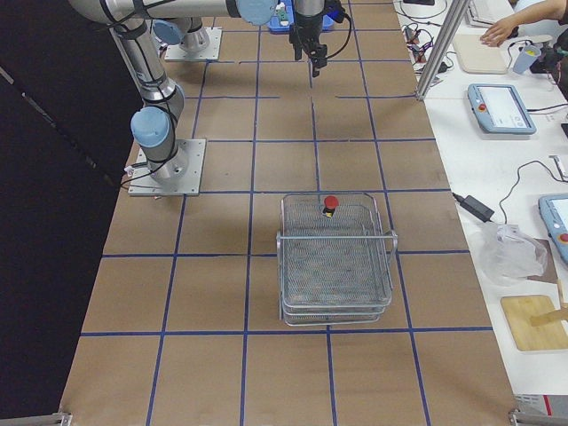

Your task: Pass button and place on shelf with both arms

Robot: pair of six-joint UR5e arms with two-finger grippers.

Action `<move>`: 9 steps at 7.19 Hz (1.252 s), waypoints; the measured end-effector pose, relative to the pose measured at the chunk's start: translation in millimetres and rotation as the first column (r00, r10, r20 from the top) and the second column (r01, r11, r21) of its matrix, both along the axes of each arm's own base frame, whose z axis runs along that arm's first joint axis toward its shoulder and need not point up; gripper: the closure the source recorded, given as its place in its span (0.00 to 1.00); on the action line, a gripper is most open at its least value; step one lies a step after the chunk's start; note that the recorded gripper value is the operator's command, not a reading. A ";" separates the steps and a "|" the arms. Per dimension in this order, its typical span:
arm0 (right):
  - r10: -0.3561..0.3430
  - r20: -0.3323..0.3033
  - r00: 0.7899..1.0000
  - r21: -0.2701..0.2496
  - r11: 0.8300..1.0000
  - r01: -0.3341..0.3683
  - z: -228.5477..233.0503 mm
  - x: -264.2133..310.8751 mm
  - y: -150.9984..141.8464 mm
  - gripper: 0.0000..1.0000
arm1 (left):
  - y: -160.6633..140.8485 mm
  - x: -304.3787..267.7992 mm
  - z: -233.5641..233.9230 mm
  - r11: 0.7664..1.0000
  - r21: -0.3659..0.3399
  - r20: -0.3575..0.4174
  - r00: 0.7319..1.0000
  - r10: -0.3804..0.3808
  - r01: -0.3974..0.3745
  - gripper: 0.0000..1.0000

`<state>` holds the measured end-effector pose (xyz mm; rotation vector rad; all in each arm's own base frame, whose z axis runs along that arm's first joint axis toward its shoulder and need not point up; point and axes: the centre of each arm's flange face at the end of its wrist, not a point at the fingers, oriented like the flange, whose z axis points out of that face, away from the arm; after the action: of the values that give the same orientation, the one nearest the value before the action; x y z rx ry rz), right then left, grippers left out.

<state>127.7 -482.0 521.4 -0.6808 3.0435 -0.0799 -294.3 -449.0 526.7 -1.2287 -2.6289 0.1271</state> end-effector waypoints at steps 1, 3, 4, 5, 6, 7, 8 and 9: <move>-0.059 0.009 0.998 0.003 0.998 0.059 -1.8 8.7 1.2 0.00 | -0.2 0.2 0.3 1.000 -0.001 0.000 1.000 0.000 0.000 0.00; -0.219 0.006 0.976 0.011 0.976 0.219 -7.7 10.6 -3.4 0.00 | -0.5 0.4 1.5 1.000 -0.003 -0.001 1.000 0.001 -0.001 0.00; -0.316 0.008 0.949 0.016 0.949 0.316 -8.8 10.0 -11.7 0.00 | -0.7 0.3 2.0 1.000 -0.004 -0.002 1.000 0.000 0.000 0.00; -0.386 0.008 0.922 0.021 0.922 0.386 -8.5 9.6 -20.3 0.00 | -1.1 0.3 2.5 1.000 -0.005 -0.003 1.000 0.000 0.000 0.00; -0.416 0.005 0.909 0.028 0.909 0.416 -9.4 9.3 -25.7 0.00 | -1.7 0.4 2.7 1.000 -0.006 -0.004 1.000 0.000 0.000 0.00; -0.425 0.001 0.905 0.035 0.905 0.424 -11.9 9.3 -27.5 0.00 | -1.8 0.4 2.7 1.000 -0.006 -0.004 1.000 0.000 0.000 0.00; -0.426 -0.001 0.905 0.039 0.904 0.426 -13.7 9.2 -27.9 0.00 | -1.8 0.4 3.1 1.000 -0.007 -0.003 1.000 0.000 0.000 0.00; -0.426 -0.002 0.905 0.041 0.904 0.426 -14.5 9.2 -27.9 0.00 | -2.1 0.4 3.2 1.000 -0.007 -0.004 1.000 0.000 0.000 0.00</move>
<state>137.0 -509.9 506.8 0.0008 3.1152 -0.0261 -294.0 -451.1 529.9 -1.2290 -2.6275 0.1391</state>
